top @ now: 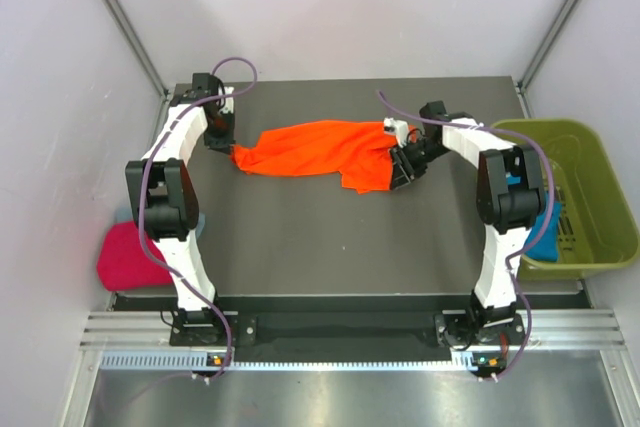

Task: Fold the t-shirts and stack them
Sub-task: Flatten the tshirt out

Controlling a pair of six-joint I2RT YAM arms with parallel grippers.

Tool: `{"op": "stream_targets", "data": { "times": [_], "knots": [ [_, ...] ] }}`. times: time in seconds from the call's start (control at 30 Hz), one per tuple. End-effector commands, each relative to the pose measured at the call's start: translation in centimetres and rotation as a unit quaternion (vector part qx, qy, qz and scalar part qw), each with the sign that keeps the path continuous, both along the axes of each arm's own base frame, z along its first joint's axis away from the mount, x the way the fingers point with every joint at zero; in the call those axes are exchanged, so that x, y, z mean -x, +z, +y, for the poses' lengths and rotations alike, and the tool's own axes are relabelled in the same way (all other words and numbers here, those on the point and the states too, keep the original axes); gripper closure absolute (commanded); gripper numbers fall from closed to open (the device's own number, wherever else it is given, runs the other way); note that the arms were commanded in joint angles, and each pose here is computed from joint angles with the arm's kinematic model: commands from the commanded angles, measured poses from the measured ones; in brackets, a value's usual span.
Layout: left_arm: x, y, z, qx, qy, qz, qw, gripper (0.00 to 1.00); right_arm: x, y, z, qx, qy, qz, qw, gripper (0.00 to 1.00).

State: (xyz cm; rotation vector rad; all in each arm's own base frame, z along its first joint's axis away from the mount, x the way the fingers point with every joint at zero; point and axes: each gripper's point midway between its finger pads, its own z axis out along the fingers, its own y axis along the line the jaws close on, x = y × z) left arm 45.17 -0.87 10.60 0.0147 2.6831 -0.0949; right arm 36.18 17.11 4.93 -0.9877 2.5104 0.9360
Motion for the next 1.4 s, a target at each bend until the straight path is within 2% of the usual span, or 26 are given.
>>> {"op": "stream_targets", "data": {
  "times": [0.0,0.67,1.07,1.27,1.37],
  "knots": [
    [-0.1,1.4,-0.1,-0.001,-0.005,-0.019,1.0,1.0,-1.7,2.5,-0.4,-0.004,-0.006,-0.046,0.999,0.69],
    [0.0,1.5,0.0,-0.009,-0.005,-0.019,1.0,1.0,-3.1,-1.4,-0.8,0.004,-0.03,-0.011,0.999,0.69],
    [0.1,1.4,0.2,-0.014,-0.004,-0.019,1.0,1.0,-3.6,-1.6,-0.7,0.002,-0.033,-0.006,0.999,0.71],
    [-0.1,1.5,0.2,-0.013,-0.004,-0.021,1.0,1.0,-3.5,-1.6,-2.4,0.061,-0.05,-0.028,0.997,0.64],
    [-0.2,1.1,0.2,-0.011,-0.003,-0.018,1.0,1.0,-2.8,-2.7,-3.2,0.097,-0.048,-0.031,0.994,0.64]
  ]
}}
